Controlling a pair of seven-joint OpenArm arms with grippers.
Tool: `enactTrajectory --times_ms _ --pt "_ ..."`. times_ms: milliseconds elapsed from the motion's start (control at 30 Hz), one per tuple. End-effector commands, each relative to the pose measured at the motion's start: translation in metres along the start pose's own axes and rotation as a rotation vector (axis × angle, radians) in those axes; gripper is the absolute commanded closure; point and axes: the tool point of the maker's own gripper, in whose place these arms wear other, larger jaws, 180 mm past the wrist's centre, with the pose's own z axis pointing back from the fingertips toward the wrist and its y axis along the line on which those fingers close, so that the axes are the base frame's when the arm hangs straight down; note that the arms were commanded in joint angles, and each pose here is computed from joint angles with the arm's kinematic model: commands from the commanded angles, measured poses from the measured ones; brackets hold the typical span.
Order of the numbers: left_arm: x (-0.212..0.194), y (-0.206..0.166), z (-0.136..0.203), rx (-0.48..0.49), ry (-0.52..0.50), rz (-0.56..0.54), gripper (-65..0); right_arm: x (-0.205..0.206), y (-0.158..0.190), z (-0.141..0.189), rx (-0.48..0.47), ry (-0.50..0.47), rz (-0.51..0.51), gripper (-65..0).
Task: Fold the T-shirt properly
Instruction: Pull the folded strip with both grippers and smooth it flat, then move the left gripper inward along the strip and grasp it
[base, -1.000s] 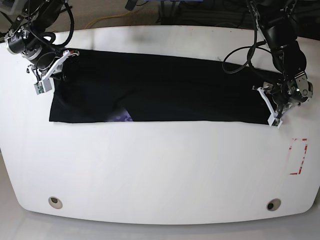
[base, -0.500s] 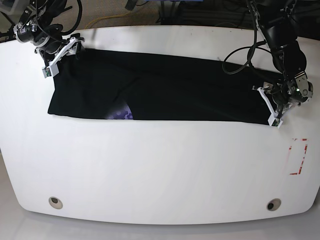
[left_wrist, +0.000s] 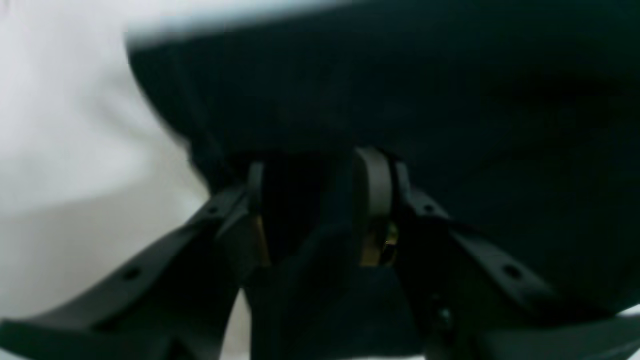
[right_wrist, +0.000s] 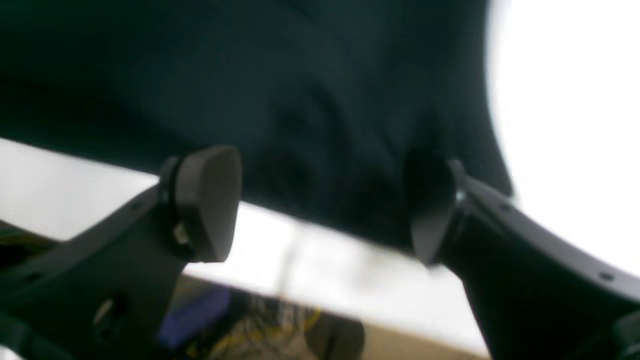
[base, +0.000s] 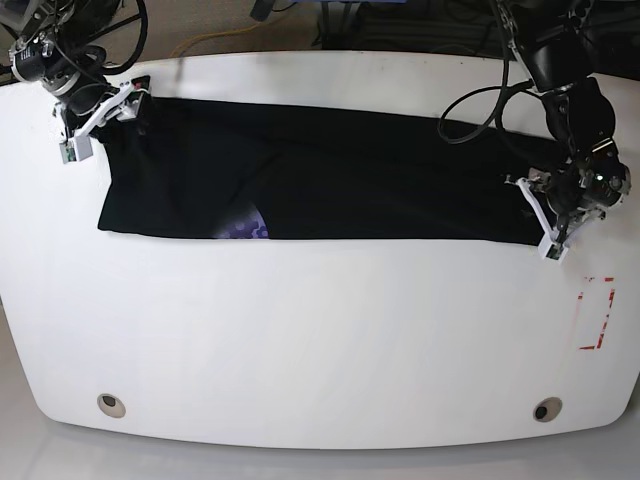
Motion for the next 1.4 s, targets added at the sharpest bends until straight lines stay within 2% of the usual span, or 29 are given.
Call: enactTrajectory --times_ms 0,100,167,300,367,400,733,900,967,1200,1367 --pt "0.024 0.006 0.012 0.010 -0.081 -0.012 -20.4 0.017 0.007 -0.004 0.034 -0.047 0.027 -46.8" --pt "0.030 0.000 0.018 -0.015 -0.107 -0.009 -20.7 0.006 0.010 -0.032 0.099 0.006 -0.024 -37.1" --pt "0.031 0.000 0.025 -0.021 -0.109 -0.001 -24.3 -0.007 0.004 -0.049 0.098 0.066 -0.056 -32.5" --pt "0.028 0.018 0.042 -0.008 -0.148 0.088 -39.4 -0.024 -0.007 -0.068 0.056 0.138 -0.069 -33.3" --pt "0.026 0.025 0.049 -0.013 -0.179 0.138 -45.4 -0.037 -0.008 -0.076 0.048 0.186 -0.062 -34.7" --pt "0.024 0.028 0.051 -0.012 -0.188 0.159 -46.3 -0.041 -0.008 -0.079 0.046 0.201 -0.061 -35.0" --pt "-0.023 0.049 0.033 -0.038 -0.096 0.318 -45.7 -0.047 -0.008 -0.084 0.054 0.204 -0.083 -35.4" --pt "-0.028 0.064 0.033 -0.021 -0.131 0.356 -45.7 -0.047 -0.008 -0.084 0.055 0.203 -0.083 -35.2" --pt "-0.038 0.066 0.029 -0.027 -0.115 0.373 -45.7 -0.047 -0.008 -0.084 0.055 0.202 -0.082 -35.2" --pt "-0.051 0.046 0.001 -0.110 -0.079 0.402 -45.4 -0.046 -0.008 -0.084 0.055 0.200 -0.081 -35.2" --pt "-0.053 0.035 -0.005 -0.138 -0.060 0.394 -44.9 -0.046 -0.007 -0.084 0.056 0.200 -0.082 -35.0"
